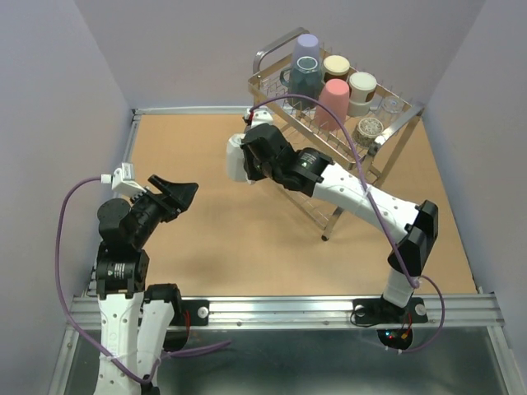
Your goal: Load the cups into the dish rack
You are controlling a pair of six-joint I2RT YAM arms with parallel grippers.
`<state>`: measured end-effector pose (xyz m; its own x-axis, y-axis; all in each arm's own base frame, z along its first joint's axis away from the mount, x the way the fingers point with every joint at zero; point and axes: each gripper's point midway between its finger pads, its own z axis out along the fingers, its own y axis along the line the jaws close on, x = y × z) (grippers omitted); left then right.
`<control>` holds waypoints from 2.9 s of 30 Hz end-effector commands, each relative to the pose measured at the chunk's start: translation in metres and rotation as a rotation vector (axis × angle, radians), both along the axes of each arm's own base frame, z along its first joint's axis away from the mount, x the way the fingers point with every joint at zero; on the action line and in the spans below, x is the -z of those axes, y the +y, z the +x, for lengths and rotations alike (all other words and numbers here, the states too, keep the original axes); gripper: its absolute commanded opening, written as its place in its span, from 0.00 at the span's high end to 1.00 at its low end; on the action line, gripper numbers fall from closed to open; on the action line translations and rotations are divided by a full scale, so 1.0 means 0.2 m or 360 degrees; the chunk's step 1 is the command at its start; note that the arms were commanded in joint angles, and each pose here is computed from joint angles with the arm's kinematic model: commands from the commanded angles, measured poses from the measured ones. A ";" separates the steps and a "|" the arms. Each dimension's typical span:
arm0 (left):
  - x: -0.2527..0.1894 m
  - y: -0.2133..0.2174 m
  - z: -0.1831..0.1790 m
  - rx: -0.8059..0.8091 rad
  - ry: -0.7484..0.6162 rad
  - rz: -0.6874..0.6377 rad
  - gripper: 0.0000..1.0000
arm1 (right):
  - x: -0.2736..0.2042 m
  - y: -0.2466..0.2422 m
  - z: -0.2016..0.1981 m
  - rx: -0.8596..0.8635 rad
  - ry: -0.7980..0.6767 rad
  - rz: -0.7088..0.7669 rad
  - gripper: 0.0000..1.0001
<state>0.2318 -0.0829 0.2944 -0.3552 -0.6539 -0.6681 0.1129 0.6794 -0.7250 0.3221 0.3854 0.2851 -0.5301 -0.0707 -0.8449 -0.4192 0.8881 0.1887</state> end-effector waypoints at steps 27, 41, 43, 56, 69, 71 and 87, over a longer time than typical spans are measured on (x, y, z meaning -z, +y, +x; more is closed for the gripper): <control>-0.06 0.00 -0.16 0.0078 -0.0009 0.0209 0.30 | 0.31 -0.43 0.57 0.1050 -0.0415 -0.0179 0.99; -0.05 0.04 -0.22 0.0053 -0.0015 0.0338 0.30 | 0.61 -0.39 0.61 0.1223 -0.0286 0.0011 1.00; -0.04 0.04 -0.23 0.0055 -0.0010 0.0351 0.30 | 0.65 -0.40 0.61 0.1230 -0.0265 0.0007 1.00; -0.01 0.05 -0.23 0.0050 0.0000 0.0386 0.30 | 0.88 -0.42 0.50 0.1228 -0.0098 0.0042 1.00; -0.02 0.05 -0.22 0.0041 -0.0012 0.0369 0.30 | 0.83 -0.37 0.52 0.1091 -0.0094 -0.0025 0.02; -0.01 0.05 -0.22 0.0040 -0.0013 0.0365 0.30 | 0.82 -0.37 0.52 0.1081 -0.0105 -0.0041 0.00; -0.02 0.04 -0.21 0.0052 -0.0031 0.0329 0.31 | 0.58 -0.34 0.49 0.1003 -0.0285 -0.0159 0.00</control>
